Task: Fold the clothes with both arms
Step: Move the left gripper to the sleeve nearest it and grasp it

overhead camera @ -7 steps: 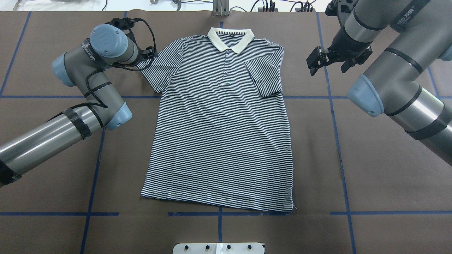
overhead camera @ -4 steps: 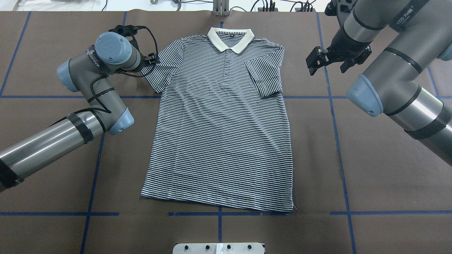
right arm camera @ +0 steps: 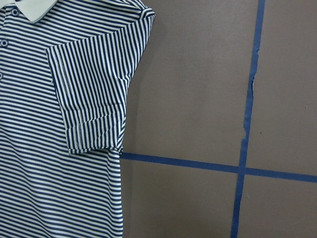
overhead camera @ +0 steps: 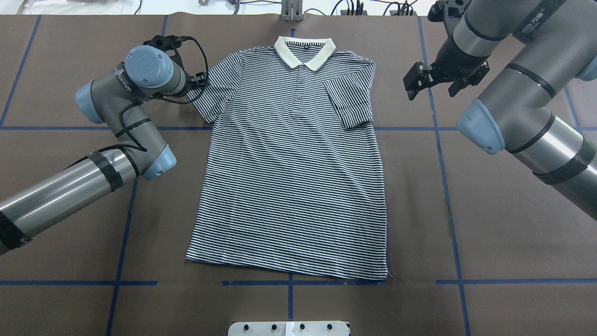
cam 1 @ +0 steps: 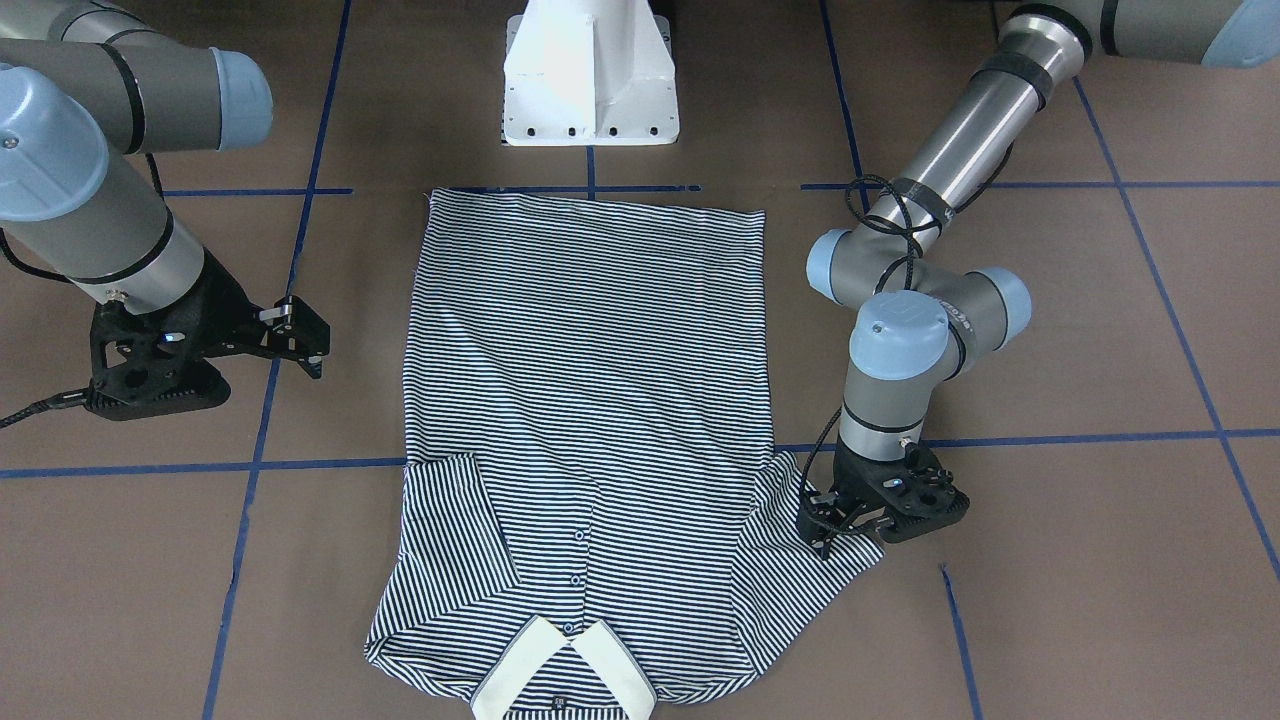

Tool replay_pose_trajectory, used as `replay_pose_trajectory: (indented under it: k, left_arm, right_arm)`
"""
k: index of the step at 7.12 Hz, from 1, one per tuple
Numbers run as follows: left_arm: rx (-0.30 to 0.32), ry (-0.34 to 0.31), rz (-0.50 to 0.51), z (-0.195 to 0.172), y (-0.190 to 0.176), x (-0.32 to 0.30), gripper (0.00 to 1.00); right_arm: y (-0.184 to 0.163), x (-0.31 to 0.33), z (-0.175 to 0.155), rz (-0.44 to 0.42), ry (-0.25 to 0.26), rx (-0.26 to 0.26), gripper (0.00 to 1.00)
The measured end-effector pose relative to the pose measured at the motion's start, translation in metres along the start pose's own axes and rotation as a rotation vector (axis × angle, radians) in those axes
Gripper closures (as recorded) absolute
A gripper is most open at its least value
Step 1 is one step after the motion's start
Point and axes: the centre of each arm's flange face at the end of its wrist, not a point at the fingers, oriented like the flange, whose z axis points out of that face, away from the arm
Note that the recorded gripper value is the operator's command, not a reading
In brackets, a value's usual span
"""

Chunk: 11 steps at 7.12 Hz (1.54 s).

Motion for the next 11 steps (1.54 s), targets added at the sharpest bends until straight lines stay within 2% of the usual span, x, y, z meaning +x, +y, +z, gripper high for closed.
replay_pose_trajectory:
  k: [4,6,7,10,11]
  left_arm:
    - [0.013,-0.003,-0.006,-0.0012,-0.0075,-0.0035,0.19]
    - [0.021,-0.004,-0.008,-0.0011,-0.0092,-0.004,0.29]
    - [0.023,-0.004,-0.009,-0.001,-0.0094,-0.0043,0.37]
    - [0.023,-0.002,-0.007,-0.0016,-0.0088,-0.0021,0.88]
    - [0.022,0.001,-0.007,-0.0028,-0.0085,0.0,1.0]
  right_arm:
    - [-0.0014,0.0014,0.0058,0.004,0.005,-0.008,0.0]
    - [-0.0024,0.0034,0.0087,0.007,0.009,-0.011,0.0]
    - [-0.0028,0.0042,0.0096,0.009,0.01,-0.013,0.0]
    - [-0.0031,0.0046,0.0102,0.009,0.011,-0.013,0.0]
    - [-0.0032,0.0051,0.0101,0.009,0.012,-0.013,0.0]
